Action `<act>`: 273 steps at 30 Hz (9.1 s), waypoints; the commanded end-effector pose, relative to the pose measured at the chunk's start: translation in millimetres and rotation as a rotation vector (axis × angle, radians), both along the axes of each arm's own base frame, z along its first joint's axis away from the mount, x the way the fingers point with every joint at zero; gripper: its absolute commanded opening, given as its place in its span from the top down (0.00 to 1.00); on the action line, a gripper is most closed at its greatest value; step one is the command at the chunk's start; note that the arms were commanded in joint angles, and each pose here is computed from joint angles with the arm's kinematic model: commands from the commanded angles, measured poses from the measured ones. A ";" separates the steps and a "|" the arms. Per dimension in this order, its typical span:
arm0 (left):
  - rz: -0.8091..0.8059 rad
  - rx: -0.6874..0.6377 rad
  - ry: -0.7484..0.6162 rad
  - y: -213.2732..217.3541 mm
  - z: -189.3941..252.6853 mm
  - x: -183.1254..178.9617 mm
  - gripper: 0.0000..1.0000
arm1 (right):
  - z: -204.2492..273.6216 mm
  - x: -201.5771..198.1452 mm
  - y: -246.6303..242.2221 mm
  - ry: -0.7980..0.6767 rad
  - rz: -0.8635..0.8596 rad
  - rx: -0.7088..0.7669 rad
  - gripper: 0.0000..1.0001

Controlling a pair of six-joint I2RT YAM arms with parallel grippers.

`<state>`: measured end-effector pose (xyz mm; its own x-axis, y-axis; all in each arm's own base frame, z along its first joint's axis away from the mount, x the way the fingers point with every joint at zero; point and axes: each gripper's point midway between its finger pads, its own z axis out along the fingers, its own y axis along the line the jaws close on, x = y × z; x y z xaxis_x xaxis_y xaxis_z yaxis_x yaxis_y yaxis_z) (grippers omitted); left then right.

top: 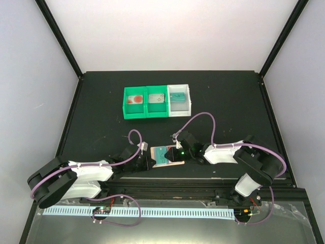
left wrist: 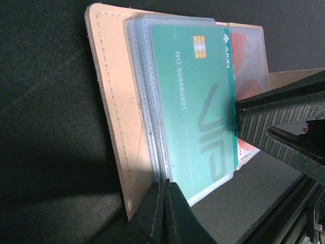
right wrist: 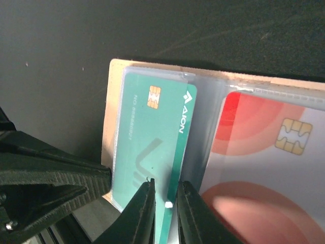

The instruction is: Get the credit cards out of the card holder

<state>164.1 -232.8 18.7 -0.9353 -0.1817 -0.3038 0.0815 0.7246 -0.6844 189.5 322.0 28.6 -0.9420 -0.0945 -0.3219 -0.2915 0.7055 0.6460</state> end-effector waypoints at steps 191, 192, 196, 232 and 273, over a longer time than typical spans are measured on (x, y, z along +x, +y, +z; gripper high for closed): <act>-0.075 -0.153 0.101 -37.4 19.0 28.9 0.49 | -4.0 16.9 -53.1 -0.075 0.048 -0.106 0.72; -0.072 -0.152 0.103 -37.4 16.7 29.0 0.50 | -5.2 14.5 -52.0 -0.066 0.054 -0.094 0.72; -0.056 -0.149 0.122 -37.5 10.2 28.7 0.51 | -12.5 7.9 -50.8 -0.037 0.058 -0.070 0.75; -0.096 -0.178 0.166 -43.4 7.0 13.0 0.64 | 3.9 -14.4 -81.4 0.126 -0.296 0.108 0.66; -0.054 -0.372 0.095 -42.4 76.4 19.0 0.98 | 131.8 31.2 -103.1 -0.618 -0.239 0.110 0.76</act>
<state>177.0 -283.0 77.1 -0.9769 -0.1766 -0.1201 0.0304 0.4418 -0.8966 205.9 231.2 119.3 -0.7837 0.1928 -0.5904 -0.3143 0.6968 0.6448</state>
